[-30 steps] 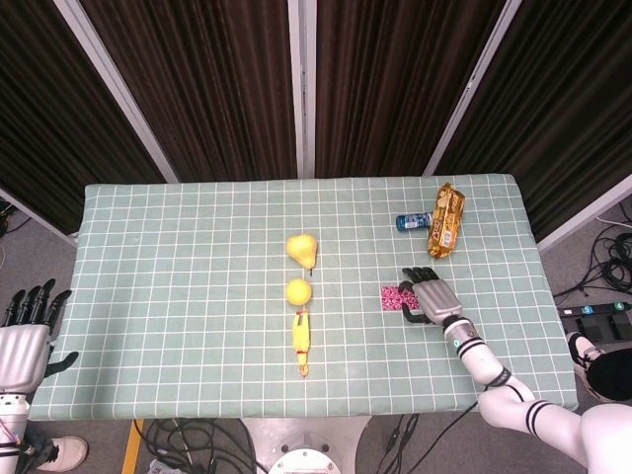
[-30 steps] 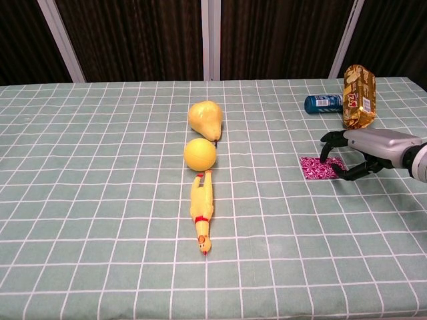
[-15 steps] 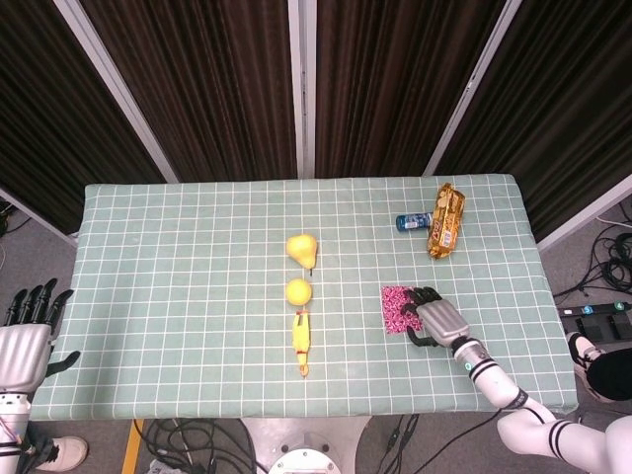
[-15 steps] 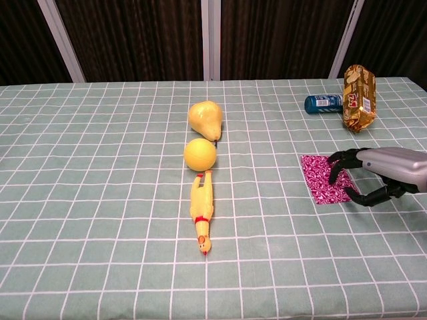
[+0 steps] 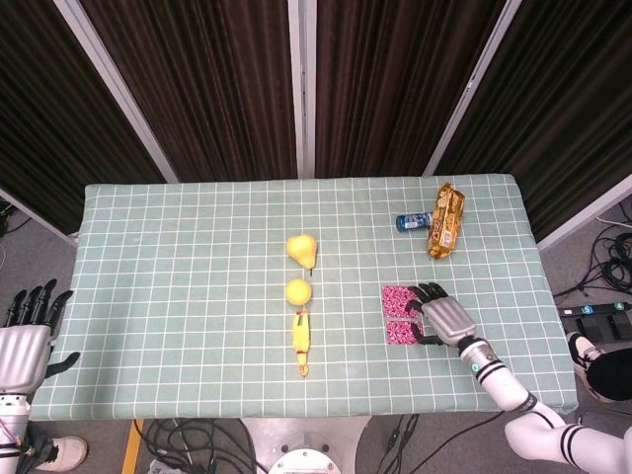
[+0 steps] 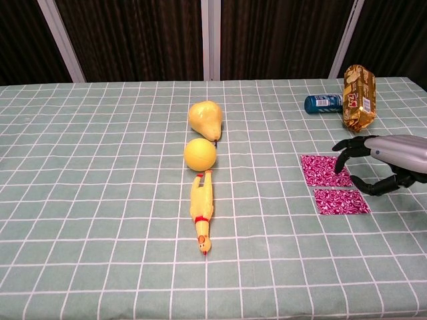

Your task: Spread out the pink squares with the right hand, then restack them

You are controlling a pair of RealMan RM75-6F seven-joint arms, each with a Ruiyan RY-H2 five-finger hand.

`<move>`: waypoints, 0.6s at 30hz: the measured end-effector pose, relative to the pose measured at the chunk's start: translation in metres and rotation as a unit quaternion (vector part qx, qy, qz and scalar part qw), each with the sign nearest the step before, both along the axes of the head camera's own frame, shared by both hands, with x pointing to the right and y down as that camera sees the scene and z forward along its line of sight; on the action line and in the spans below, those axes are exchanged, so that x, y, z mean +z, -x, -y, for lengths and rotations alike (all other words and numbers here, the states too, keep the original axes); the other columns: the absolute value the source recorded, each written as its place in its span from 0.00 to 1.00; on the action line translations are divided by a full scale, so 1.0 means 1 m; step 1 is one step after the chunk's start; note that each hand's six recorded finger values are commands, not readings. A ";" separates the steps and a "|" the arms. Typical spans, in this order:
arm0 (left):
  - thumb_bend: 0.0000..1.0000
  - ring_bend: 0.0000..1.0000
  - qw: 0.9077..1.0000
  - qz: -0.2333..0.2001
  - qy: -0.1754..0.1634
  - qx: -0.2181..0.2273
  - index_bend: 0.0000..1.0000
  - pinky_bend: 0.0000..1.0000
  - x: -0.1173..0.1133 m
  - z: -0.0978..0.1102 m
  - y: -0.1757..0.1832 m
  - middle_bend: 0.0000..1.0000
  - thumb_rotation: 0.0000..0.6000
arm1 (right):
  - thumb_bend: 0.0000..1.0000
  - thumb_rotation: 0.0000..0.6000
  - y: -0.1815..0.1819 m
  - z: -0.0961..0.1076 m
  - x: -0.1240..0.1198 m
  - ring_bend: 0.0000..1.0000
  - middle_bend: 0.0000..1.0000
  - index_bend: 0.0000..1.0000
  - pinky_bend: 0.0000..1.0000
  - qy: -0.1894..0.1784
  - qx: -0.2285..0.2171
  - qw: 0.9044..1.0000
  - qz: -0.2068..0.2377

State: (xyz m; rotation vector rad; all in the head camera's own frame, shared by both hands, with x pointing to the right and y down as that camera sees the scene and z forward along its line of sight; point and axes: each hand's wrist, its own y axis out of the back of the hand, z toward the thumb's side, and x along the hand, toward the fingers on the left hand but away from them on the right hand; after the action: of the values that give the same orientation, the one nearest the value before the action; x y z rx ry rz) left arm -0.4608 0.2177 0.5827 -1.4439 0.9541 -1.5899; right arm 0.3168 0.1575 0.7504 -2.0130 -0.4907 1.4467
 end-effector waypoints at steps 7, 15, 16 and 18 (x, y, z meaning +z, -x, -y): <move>0.00 0.07 1.000 -0.001 0.001 -0.004 0.18 0.08 0.000 -0.001 0.002 0.13 1.00 | 0.49 0.56 0.026 0.004 0.016 0.00 0.07 0.31 0.00 0.003 -0.013 1.000 0.006; 0.00 0.07 1.000 -0.003 0.005 -0.008 0.18 0.08 0.001 -0.004 0.005 0.13 1.00 | 0.49 0.55 0.040 0.003 0.028 0.00 0.07 0.31 0.00 0.002 -0.034 0.999 -0.005; 0.00 0.07 1.000 -0.003 0.005 -0.009 0.18 0.08 0.002 -0.004 0.005 0.13 1.00 | 0.50 0.55 0.040 0.003 0.028 0.00 0.07 0.31 0.00 0.001 -0.035 0.999 -0.006; 0.00 0.07 1.000 -0.004 0.004 -0.009 0.18 0.08 0.002 -0.004 0.005 0.13 1.00 | 0.50 0.56 0.037 0.002 0.027 0.00 0.07 0.31 0.00 -0.003 -0.037 0.999 -0.010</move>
State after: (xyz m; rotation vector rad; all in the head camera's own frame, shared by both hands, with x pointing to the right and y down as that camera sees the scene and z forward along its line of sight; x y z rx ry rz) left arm -0.4660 0.2218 0.5842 -1.4522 0.9679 -1.6045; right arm 0.2798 0.1553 0.7772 -1.9899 -0.4070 1.4180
